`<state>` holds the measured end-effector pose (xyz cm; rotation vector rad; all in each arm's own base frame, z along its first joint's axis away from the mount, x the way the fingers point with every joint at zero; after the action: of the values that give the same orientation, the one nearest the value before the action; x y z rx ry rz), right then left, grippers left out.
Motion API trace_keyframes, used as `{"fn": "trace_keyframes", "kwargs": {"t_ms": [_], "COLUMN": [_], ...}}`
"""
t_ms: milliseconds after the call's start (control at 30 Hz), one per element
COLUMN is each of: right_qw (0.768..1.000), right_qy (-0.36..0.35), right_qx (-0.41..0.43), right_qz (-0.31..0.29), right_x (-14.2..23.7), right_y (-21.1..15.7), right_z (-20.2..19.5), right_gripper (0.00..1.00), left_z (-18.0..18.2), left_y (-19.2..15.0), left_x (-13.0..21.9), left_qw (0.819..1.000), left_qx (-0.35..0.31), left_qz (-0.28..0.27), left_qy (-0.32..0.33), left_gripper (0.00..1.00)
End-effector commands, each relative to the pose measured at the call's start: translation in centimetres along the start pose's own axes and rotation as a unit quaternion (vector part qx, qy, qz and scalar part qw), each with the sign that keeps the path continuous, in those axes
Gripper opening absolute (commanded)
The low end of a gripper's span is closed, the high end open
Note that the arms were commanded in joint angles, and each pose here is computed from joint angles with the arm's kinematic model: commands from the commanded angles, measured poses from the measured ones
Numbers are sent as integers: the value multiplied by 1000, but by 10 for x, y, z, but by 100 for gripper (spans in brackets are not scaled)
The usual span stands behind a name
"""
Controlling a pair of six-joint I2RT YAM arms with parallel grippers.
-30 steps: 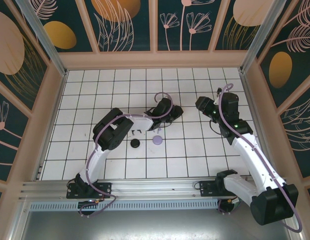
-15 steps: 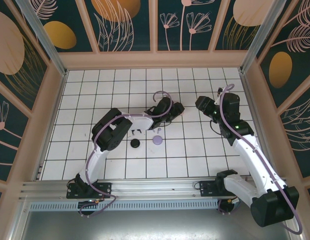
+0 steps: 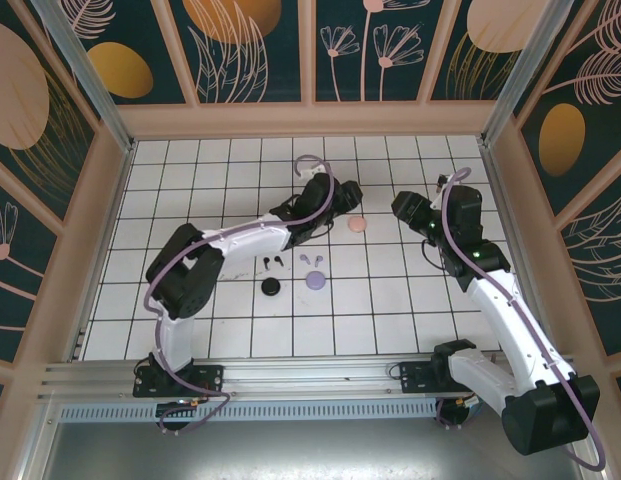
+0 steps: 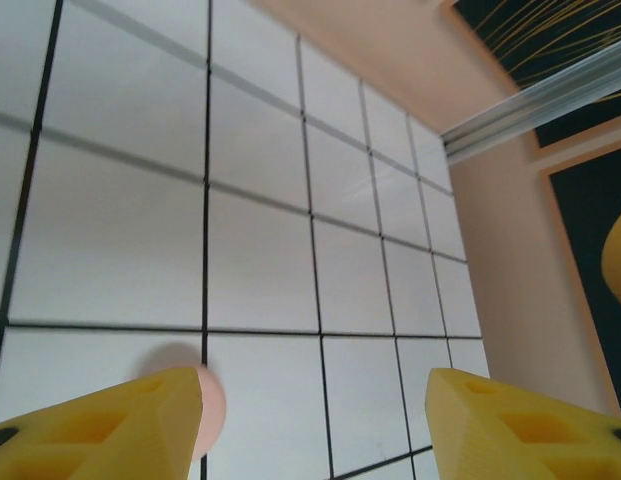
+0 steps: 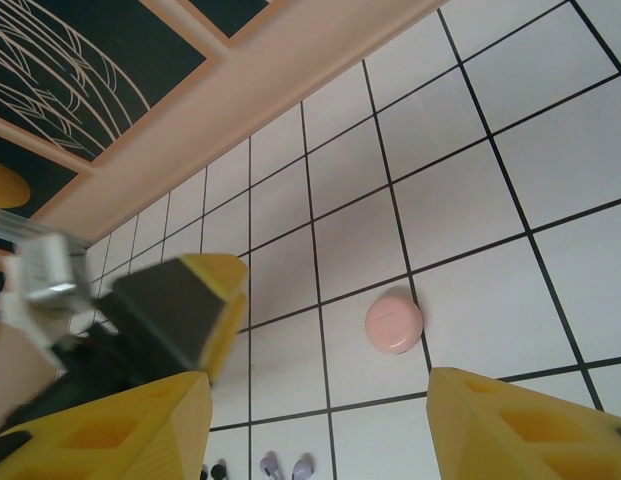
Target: Insert wireless bluetooth earbuds into charging case
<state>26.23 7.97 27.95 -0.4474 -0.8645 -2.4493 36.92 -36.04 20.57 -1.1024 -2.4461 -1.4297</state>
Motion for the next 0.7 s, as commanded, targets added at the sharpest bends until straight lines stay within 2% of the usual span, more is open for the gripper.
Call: {"fn": "trace_keyframes", "kwargs": {"t_ms": [0,133,267,333,400,467,500,567,667], "right_qw": [1000,998,995,992,991,990,990,989,987], "right_qy": [10,3,-8,-12,-17,-22,-24,-29,-36], "right_qx": [15,24,43,57,68,70,71,71,74], "right_qz": [25,63,94,108,116,121,124,128,136], "right_x": [-1,-8,-13,-14,-16,-18,-19,-22,-25], "right_y": [-4,-22,-48,-64,-77,-87,-91,-99,-109], "right_z": [3,-3,-6,-5,-6,-9,-10,-12,-16], "right_gripper": [61,62,62,63,64,64,65,68,71], "left_z": [-12,-11,-4,1,5,8,10,13,17], "left_y": [39,58,70,75,77,79,79,81,83], "left_x": [27,53,80,96,109,120,127,138,153], "left_qw": [994,981,968,961,955,951,950,946,942], "left_qx": [-90,-155,-194,-204,-212,-217,-218,-220,-223], "left_qz": [-57,-97,-134,-156,-172,-184,-189,-201,-212], "left_qy": [24,58,91,106,112,118,120,125,137], "left_gripper": [61,63,70,80,86,87,93,98,99]}}
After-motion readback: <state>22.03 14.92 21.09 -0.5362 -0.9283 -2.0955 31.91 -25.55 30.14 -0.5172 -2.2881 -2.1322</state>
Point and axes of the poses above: each hand's point on the last joint's axis, 136 mm out from that joint toward the fingers, its own x axis back along the fingers, its own z axis along the line the jaws close on, y = z × x, the point moved 7 cm from there along x, back along the fingers, and after that the axes turned 14 degrees about -x, right-handed, at the moved point
